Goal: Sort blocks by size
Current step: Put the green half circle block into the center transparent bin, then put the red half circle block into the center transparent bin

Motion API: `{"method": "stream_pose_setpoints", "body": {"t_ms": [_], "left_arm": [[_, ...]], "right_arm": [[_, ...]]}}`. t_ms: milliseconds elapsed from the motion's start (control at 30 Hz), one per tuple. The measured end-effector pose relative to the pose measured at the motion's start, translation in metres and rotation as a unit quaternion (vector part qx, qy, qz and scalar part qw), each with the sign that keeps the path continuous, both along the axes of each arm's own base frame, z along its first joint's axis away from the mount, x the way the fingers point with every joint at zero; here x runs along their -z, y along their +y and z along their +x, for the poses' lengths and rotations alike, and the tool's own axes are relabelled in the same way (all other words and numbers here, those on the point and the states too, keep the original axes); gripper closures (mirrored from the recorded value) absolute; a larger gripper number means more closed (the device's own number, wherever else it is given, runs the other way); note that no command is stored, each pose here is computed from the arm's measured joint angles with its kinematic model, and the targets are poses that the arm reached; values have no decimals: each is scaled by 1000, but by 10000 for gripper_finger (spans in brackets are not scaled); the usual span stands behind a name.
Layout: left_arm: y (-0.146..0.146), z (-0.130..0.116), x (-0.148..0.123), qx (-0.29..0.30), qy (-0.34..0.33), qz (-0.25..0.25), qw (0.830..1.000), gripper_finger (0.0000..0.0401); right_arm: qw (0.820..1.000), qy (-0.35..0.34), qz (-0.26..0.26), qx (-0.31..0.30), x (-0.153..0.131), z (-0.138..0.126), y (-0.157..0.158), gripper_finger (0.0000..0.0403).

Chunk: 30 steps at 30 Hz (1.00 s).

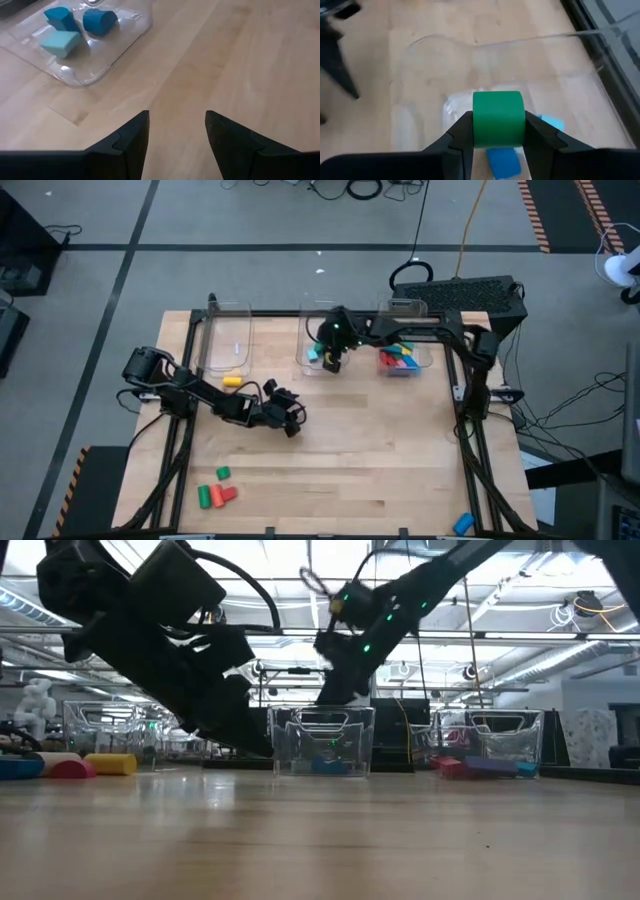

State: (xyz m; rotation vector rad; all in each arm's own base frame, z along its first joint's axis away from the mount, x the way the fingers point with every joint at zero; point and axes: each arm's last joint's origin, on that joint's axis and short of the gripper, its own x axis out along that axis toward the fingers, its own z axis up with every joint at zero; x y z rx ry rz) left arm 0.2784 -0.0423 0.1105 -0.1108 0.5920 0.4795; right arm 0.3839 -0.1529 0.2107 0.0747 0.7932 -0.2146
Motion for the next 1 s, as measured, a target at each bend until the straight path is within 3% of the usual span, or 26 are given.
{"method": "stream_pose_setpoints", "body": {"t_ms": [333, 667, 800, 1000], "left_arm": [[16, 3, 0, 3, 13, 3, 1000, 205], [23, 3, 1, 4, 18, -5, 1000, 205], [23, 3, 1, 11, 21, -2, 1000, 205], [25, 4, 1, 11, 20, -1, 1000, 205]], "right_arm": [[997, 56, 57, 4, 26, 23, -22, 282], [995, 75, 65, 15, 35, 33, -28, 219], [994, 90, 55, 28, 25, 27, -26, 195], [988, 136, -19, 69, -23, 1, -13, 185]]}}
